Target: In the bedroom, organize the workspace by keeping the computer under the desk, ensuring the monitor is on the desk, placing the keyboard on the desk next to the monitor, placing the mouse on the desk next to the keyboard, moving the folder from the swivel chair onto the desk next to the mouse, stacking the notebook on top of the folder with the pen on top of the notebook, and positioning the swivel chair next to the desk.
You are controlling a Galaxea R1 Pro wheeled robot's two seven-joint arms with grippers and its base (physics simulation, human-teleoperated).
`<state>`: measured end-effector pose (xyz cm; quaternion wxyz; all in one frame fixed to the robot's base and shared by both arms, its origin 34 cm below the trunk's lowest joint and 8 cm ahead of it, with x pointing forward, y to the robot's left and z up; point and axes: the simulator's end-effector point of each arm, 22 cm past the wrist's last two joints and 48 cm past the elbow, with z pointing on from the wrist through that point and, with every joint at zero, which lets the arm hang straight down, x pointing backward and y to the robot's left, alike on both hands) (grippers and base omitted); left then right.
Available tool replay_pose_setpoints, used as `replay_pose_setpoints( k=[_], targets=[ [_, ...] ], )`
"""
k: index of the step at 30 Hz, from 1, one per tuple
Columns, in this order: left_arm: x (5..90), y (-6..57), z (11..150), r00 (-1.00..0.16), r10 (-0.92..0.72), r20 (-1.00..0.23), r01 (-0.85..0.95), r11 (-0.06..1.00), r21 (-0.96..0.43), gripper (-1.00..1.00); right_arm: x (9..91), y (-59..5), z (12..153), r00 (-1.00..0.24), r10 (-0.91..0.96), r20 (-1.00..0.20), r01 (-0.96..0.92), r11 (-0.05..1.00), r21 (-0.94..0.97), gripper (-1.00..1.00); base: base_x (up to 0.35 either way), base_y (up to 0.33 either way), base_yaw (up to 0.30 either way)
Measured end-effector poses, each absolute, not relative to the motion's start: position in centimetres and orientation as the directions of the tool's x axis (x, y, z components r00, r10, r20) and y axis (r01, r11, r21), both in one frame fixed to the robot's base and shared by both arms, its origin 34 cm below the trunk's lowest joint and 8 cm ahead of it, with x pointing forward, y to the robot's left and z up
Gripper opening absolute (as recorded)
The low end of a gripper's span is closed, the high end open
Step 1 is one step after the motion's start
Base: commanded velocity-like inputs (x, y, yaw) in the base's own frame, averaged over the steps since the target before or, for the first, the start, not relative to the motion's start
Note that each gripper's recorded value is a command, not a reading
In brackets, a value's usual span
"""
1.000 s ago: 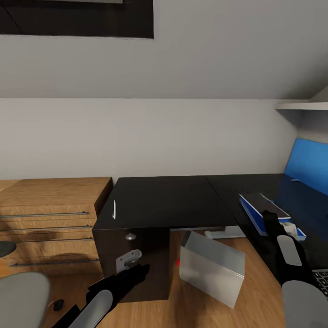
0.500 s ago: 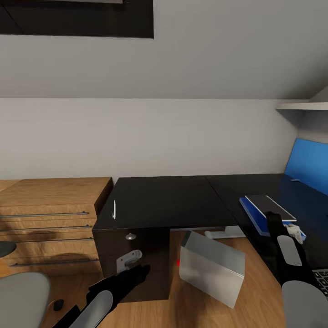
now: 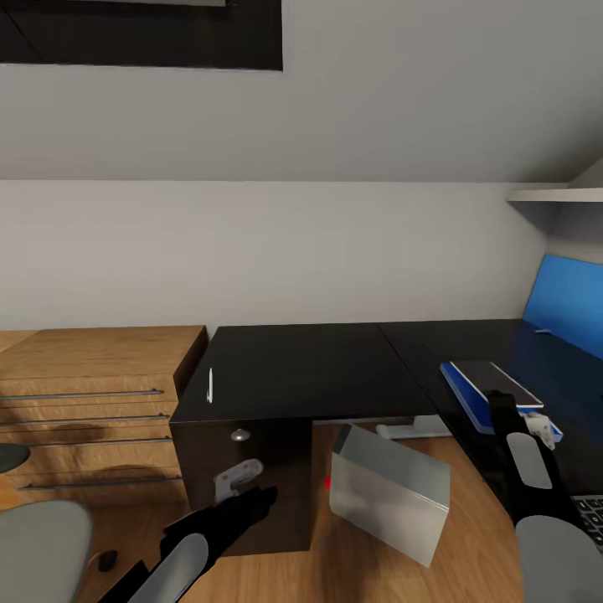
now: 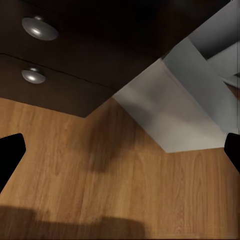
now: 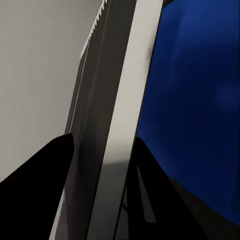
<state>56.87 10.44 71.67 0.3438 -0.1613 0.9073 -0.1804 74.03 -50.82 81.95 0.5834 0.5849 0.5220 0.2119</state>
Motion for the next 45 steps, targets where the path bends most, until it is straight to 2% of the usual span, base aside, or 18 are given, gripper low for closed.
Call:
replay_pose_setpoints(
  k=[16, 24, 45],
  targets=[
    [56.3, 9.3, 72.2, -0.71, -0.405, -0.576, -0.151, 0.886, -0.438, 1.0, 74.3, -49.8, 81.6, 0.355, 0.869, -0.345, 0.355, 0.216, 0.91, -1.0, 0.003, 0.0, 0.0],
    [55.9, 8.9, 72.1, -0.699, -0.411, -0.585, -0.16, 0.887, -0.433, 1.0, 74.2, -49.8, 81.6, 0.358, 0.869, -0.342, 0.354, 0.213, 0.911, -1.0, 0.205, 0.0, 0.0],
    [56.2, 9.1, 72.3, -0.68, -0.441, -0.586, -0.18, 0.875, -0.45, 1.0, 73.7, -51.1, 81.7, 0.391, 0.846, -0.361, 0.375, 0.212, 0.903, -1.0, 0.079, -0.017, 0.0]
  ],
)
